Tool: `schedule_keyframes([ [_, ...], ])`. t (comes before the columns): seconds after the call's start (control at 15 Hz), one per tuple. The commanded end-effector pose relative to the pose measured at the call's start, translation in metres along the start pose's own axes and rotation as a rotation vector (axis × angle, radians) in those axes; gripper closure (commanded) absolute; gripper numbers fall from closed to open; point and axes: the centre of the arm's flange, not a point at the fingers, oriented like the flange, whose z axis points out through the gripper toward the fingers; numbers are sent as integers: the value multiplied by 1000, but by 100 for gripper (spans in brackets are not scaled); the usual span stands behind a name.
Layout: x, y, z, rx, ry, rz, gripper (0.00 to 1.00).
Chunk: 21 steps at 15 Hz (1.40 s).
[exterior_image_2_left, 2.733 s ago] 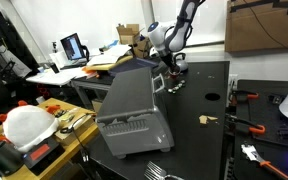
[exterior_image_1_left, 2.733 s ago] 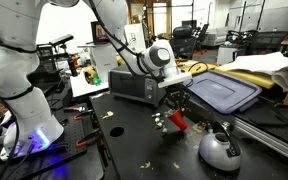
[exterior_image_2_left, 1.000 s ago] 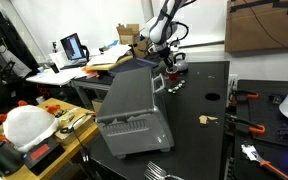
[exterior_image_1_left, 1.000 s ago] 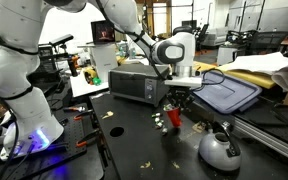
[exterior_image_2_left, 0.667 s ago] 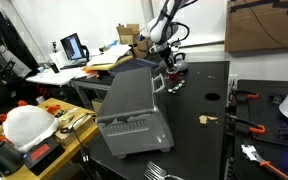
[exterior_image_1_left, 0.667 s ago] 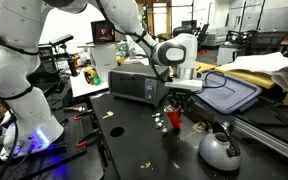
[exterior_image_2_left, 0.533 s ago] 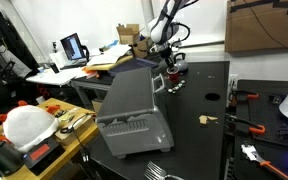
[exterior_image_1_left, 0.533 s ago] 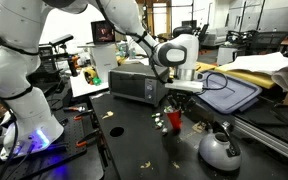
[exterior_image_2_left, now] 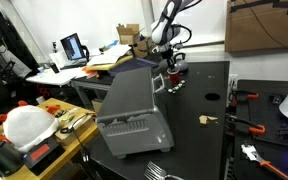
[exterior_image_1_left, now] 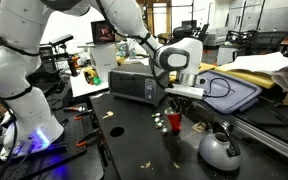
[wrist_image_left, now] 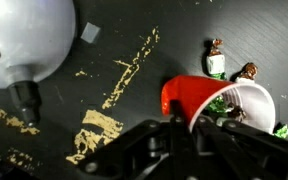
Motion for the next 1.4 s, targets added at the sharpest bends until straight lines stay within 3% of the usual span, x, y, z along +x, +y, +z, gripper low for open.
schedule_keyframes([
  [0.0,-1,8,-1,22,19,-2,98],
  [0.07,-1,9,-1,14,15,3,72],
  [0.2,-1,9,-2,6,9,6,69],
  [0.73,1,12,-12,-17,0,15,8],
  [0.8,1,13,-13,-20,1,14,36],
  [0.87,1,16,-14,-16,2,11,47],
  [0.93,2,17,-14,-21,2,14,48],
  [1.33,-1,25,-18,-41,0,21,94],
])
